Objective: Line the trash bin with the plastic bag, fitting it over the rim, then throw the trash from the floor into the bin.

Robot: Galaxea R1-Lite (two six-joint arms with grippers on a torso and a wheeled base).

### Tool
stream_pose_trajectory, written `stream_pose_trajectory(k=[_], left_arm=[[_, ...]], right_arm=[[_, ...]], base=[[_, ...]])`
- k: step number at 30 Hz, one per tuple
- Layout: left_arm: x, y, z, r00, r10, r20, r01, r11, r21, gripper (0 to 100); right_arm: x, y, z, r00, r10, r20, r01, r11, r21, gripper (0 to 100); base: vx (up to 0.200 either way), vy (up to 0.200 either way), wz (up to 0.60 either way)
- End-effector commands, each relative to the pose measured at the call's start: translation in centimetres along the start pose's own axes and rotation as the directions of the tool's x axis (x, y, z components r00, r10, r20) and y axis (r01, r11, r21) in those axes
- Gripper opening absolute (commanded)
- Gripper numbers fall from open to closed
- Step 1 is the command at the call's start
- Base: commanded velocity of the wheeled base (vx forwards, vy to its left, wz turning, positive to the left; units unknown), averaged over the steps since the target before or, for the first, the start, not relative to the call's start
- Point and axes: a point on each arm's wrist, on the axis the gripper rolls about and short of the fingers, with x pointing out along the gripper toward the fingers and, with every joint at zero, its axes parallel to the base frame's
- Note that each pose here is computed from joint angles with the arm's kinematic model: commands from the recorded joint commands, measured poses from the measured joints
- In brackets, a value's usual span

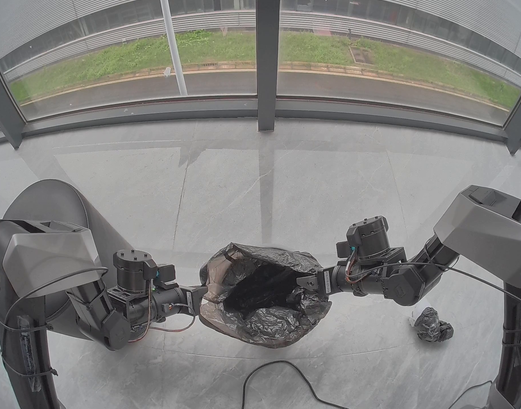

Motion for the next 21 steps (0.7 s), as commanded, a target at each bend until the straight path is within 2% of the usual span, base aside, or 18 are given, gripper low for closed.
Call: stream_pose_trajectory(k=[1,4,5,12,21], left_arm=[[-0.2,1.2,0.0,1.0,0.029,0.006,-0.029,1.0,-0.013,0],[-0.1,1.3,0.0,0.999,0.033,0.007,-0.033,0.999,-0.014,0],[0.0,1.3,-0.1,1.0,0.031,0.005,-0.031,0.999,-0.012,100],[1.5,0.5,-0.7,1.0,-0.002,-0.004,0.002,1.0,0.012,100],[1.7,0.8,-0.5,1.0,0.0,0.021,0.0,1.0,0.018,100]], right_arm=[[0.0,0.8,-0.1,1.0,0.019,0.008,-0.019,1.0,-0.015,100],[0.3,0.8,-0.3,1.0,0.018,0.005,-0.018,1.0,-0.014,100],[0.4,0.8,-0.3,1.0,0.018,0.002,-0.018,1.0,-0.013,100],[0.3,0.5,-0.2,1.0,0.009,0.006,-0.009,1.0,-0.008,100],[0.6,0.2,0.3,1.0,0.004,0.026,-0.004,1.0,-0.001,100]], base=[[0.0,0.0,0.0],[0.0,0.0,0.0],[0.0,0.0,0.0],[0.0,0.0,0.0],[0.0,0.0,0.0]])
